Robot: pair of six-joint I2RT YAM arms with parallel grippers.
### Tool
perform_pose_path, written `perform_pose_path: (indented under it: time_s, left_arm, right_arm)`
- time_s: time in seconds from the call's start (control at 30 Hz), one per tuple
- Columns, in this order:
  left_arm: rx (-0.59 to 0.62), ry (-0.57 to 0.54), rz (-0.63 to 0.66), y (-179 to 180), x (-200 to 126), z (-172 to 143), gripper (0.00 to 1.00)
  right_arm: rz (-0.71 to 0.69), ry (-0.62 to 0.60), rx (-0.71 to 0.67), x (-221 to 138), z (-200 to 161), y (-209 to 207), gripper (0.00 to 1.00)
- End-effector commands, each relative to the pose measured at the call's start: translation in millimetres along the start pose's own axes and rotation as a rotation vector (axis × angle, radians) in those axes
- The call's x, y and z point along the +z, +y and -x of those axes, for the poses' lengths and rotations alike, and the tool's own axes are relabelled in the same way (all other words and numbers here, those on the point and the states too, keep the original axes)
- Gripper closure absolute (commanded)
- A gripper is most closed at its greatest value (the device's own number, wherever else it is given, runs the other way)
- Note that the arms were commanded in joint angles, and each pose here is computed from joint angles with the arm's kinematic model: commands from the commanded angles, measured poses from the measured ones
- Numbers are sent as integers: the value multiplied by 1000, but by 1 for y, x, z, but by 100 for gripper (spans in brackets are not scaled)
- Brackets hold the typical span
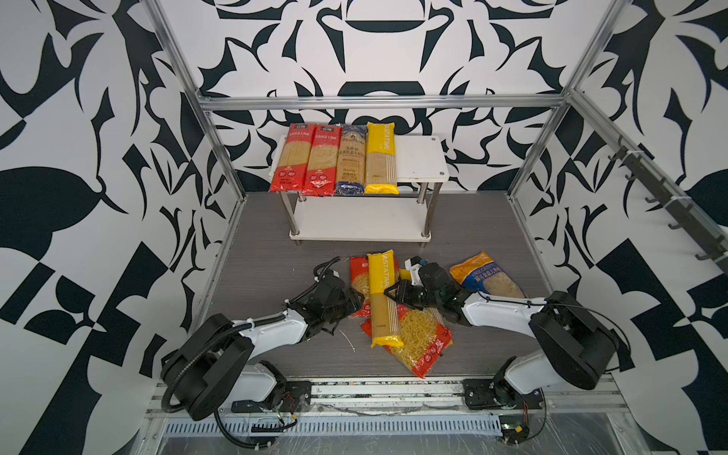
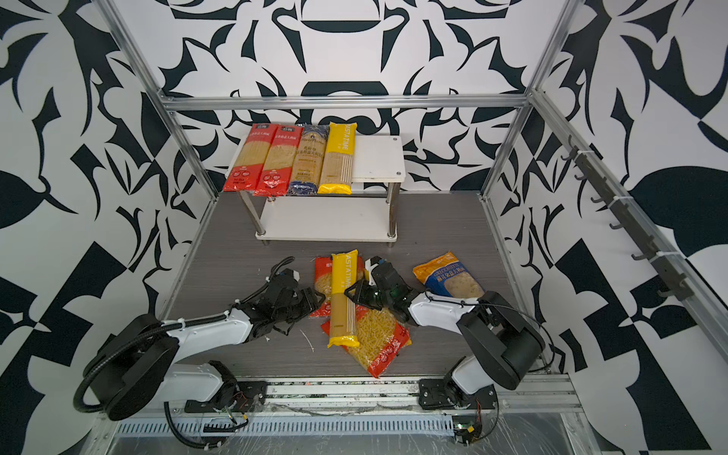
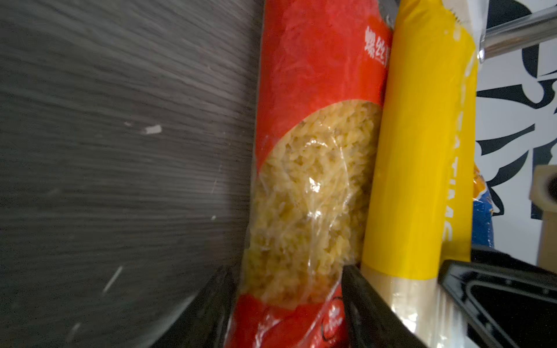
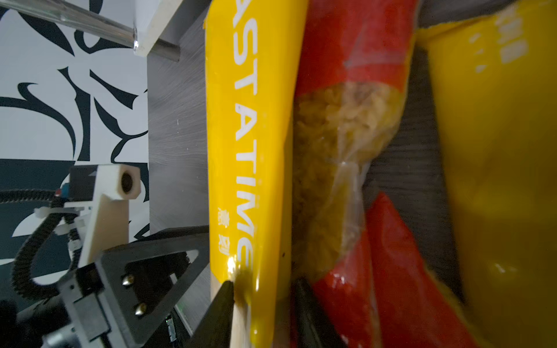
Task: Arrange pasta packages on shelves
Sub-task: Pick up the pasta bag.
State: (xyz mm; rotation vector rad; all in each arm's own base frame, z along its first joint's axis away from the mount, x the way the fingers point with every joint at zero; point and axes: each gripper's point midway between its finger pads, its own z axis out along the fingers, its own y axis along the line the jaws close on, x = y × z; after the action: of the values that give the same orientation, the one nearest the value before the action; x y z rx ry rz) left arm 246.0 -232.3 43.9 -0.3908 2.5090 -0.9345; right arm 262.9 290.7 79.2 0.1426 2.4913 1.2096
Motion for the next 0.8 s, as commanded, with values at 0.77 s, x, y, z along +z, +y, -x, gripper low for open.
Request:
perform_pose_path:
  time_s: [0.77]
  left_arm:
    - [181,-51,-484,-130,-85,29,22]
  right_arm:
    - [477,-150,-408,-104,23,137,100]
